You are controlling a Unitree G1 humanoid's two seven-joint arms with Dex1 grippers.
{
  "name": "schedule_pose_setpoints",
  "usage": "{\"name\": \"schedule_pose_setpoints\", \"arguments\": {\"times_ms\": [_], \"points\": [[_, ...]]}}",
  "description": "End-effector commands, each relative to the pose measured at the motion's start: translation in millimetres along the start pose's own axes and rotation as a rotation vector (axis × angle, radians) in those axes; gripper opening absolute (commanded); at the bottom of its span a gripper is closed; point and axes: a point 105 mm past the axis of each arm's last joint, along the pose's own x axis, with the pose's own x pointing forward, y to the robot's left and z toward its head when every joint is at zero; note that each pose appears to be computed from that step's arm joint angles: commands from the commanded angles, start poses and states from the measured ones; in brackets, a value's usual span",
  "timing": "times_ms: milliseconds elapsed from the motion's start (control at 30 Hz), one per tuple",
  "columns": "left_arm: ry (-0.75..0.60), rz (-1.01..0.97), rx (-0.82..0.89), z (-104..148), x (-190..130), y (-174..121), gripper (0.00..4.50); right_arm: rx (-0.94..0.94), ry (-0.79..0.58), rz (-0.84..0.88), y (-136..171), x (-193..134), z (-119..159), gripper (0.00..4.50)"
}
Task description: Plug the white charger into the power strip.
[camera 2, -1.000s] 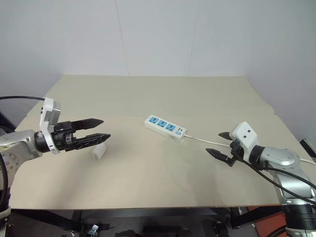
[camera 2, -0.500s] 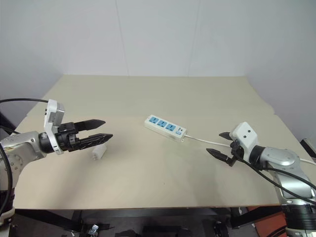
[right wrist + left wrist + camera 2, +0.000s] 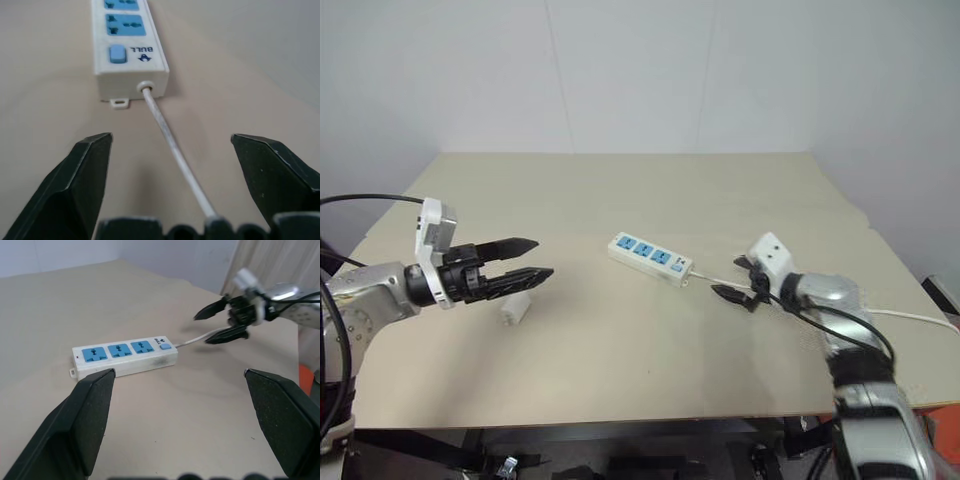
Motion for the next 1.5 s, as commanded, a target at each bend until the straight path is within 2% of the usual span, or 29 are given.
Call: {"name": "schedule_pose_setpoints", "arguments": {"times_ms": [33,167,267,567,633,833,1000,1233,1500], "points": [[-0.006,-0.018,0.053,13,-2,-6,4.5,-0.029,0.012,0.006,-8,10,3,4.45],[0.079,-0.034,0.077,2,-3,-11,4.5,-0.018,0.079,0.09,2,23,-4,4.45],[0.084,-0.012,0.095,0,-2,-10,4.5,-0.015,0.108,0.116,6,28,-6,3.85],[0.083,0.003,0.095,-6,2,-9,4.5,-0.015,0.102,0.158,14,32,-8,0.55],[0.083,-0.001,0.096,-7,4,-8,4.5,-0.02,0.102,0.16,15,32,-10,0.02],[0.09,-0.041,0.102,-7,6,-11,4.5,-0.103,0.048,0.239,30,21,-10,0.02],[0.09,-0.049,0.139,-5,1,-5,4.5,-0.159,0.017,0.234,48,-2,-15,0.02],[0.087,-0.067,0.134,-9,9,-6,4.5,-0.089,-0.018,0.173,60,-19,-16,0.02],[0.066,-0.118,0.13,-5,13,-11,4.5,-0.054,-0.112,0.116,65,-25,-3,2.84]]}}
